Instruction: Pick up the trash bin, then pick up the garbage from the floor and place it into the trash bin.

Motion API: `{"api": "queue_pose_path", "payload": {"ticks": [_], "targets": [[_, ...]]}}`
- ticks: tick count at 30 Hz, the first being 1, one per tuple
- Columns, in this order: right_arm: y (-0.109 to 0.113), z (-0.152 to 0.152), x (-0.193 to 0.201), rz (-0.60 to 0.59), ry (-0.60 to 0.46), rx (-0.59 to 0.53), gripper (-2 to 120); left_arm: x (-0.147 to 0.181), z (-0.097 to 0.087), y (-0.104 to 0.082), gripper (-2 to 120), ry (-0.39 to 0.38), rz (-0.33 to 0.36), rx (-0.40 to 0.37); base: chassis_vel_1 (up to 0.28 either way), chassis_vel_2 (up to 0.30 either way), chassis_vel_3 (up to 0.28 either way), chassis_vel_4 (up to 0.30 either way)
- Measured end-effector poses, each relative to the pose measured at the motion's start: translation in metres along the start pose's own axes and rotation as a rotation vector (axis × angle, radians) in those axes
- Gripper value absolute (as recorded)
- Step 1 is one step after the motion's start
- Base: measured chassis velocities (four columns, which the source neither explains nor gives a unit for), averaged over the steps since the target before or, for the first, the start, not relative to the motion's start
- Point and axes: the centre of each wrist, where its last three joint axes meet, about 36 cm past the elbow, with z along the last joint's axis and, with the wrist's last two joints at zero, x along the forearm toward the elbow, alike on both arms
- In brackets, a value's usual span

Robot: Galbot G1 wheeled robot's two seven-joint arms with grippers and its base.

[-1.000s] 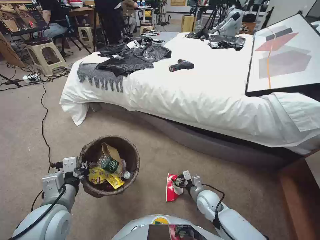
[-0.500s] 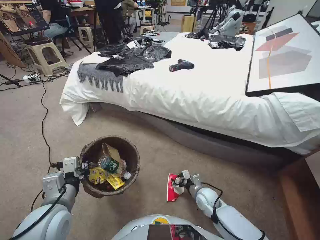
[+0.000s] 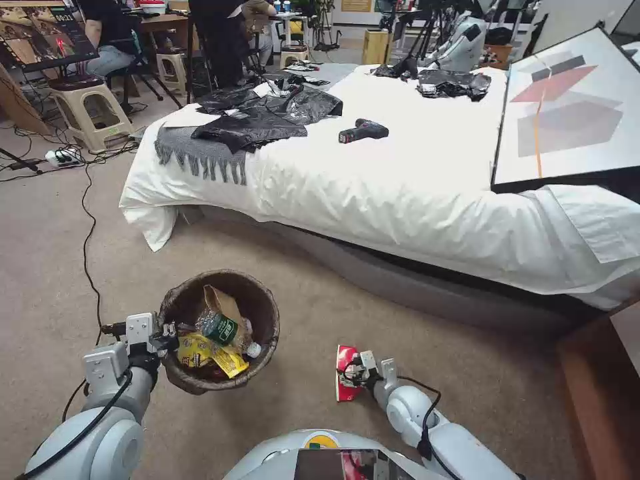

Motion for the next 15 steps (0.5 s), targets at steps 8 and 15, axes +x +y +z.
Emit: {"api": "queue_pose_path", "payload": {"ticks": [8,15], "targets": [[-0.0004,0.0025,0.0008,-0.001,0.009,-0.007,92,-0.0004,-0.0010,0.0003,4,-0.004,0.002,-0.001,0.000,0.000,0.000,0.000],[0.0014,-0.0012,0.0000,-0.005,0.001,-0.008,68,-0.0007,-0.0017,0.0003,4,-0.008,0.003,-0.001,0.000,0.000,0.000,0.000]]}}
